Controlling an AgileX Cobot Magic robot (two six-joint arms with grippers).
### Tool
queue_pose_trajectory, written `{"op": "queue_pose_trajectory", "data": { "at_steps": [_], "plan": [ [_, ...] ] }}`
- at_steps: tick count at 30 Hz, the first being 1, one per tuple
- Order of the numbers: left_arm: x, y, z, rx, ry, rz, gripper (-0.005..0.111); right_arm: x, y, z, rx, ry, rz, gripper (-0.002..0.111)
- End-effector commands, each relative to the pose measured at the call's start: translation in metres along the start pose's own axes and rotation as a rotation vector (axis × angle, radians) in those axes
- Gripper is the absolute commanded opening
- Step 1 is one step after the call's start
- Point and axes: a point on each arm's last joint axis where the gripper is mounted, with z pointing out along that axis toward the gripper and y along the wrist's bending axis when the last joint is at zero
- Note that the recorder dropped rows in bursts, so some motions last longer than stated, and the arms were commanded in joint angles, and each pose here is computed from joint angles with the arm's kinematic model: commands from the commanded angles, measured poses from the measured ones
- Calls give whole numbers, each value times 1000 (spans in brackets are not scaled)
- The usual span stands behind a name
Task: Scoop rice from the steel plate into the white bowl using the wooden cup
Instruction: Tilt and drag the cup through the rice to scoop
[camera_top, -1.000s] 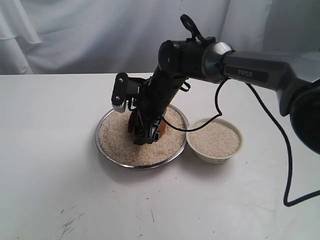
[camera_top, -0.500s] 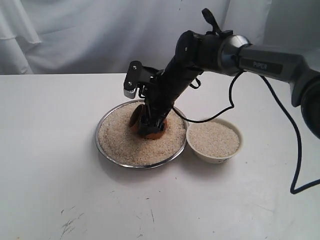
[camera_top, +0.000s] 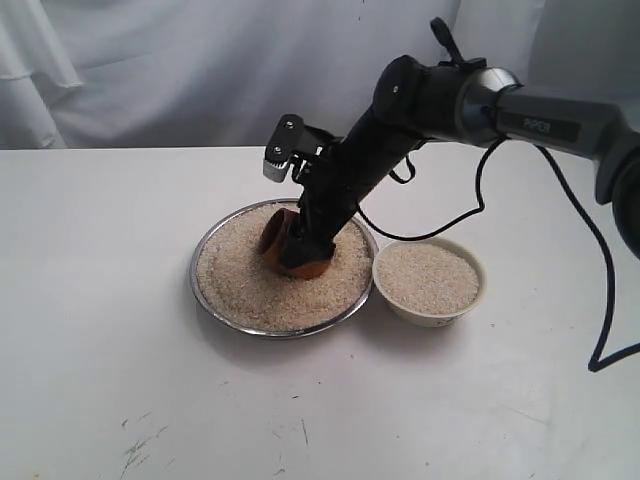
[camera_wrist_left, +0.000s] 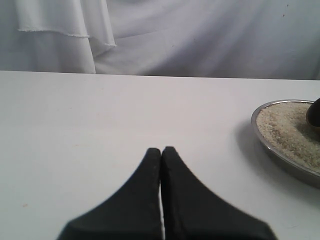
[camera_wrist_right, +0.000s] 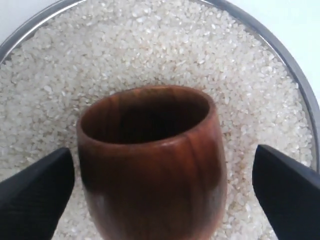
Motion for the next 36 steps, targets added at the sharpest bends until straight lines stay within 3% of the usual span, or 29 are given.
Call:
{"op": "queue_pose_trajectory", "data": {
  "at_steps": [1,11,36],
  "plan": [
    [1,0,0,2,-7,-4,0,7,-3,-1,-44,-14,28,87],
    [1,0,0,2,-7,-4,0,12,-2,20,-86,-71,61,87],
    [1,0,0,2,-7,-4,0,22,-3,34,-42,-94,147,87]
  ]
}}
